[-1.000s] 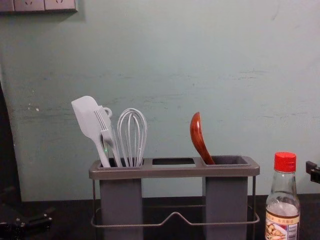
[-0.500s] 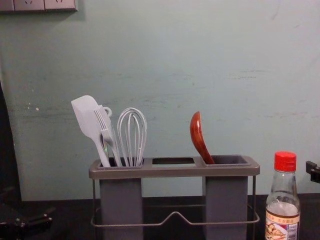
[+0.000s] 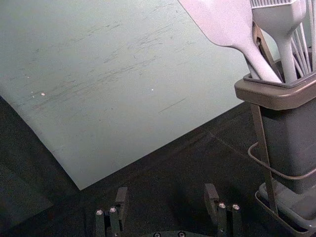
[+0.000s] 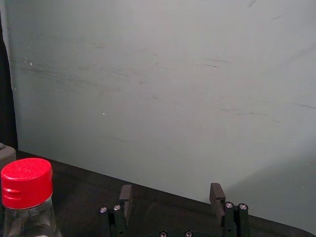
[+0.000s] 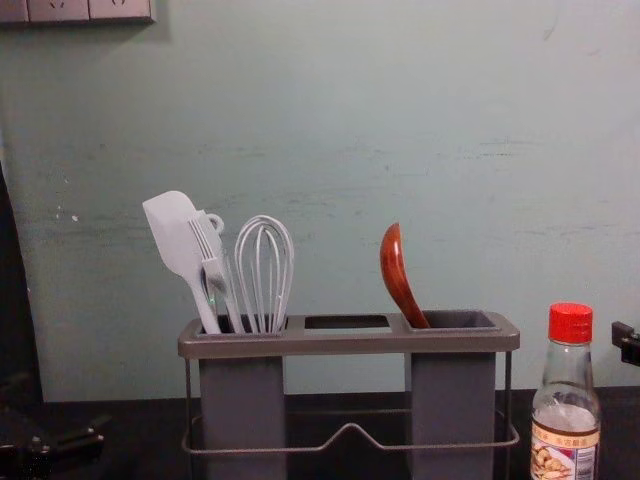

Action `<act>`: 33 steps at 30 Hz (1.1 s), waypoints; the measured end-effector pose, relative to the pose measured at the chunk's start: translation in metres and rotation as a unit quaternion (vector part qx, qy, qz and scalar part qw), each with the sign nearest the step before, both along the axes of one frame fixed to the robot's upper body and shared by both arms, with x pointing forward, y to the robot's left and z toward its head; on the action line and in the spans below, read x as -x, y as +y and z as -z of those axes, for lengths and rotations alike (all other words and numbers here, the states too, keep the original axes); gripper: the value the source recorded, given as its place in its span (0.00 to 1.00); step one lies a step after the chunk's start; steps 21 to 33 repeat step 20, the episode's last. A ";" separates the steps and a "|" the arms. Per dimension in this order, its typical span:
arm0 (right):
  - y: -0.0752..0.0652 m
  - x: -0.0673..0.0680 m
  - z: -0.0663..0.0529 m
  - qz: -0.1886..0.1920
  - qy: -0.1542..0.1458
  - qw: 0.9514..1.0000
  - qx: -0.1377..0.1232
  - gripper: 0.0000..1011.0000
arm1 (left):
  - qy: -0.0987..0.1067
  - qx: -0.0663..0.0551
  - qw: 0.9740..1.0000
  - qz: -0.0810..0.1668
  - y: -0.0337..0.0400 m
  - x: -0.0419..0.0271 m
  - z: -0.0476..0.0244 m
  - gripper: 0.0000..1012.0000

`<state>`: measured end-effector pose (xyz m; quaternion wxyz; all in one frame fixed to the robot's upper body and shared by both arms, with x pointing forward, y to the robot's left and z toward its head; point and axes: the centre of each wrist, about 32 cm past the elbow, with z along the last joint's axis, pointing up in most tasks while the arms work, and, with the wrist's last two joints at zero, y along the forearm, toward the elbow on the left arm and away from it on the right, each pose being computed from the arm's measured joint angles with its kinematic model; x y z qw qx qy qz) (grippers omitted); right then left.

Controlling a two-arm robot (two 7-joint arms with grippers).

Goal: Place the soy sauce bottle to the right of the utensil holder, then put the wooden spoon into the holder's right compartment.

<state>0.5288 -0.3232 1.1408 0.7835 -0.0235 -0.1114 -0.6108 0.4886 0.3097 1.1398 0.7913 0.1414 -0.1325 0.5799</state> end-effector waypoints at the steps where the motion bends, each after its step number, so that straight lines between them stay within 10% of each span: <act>1: 0.000 0.000 0.000 0.000 0.000 1.000 0.000 0.99 | 0.000 0.000 1.000 0.000 0.0000 0.0000 0.0000 0.99; 33: 0.000 0.000 0.000 0.000 0.000 1.000 0.000 0.99 | 0.000 0.000 1.000 0.000 0.0000 0.0000 0.0000 0.99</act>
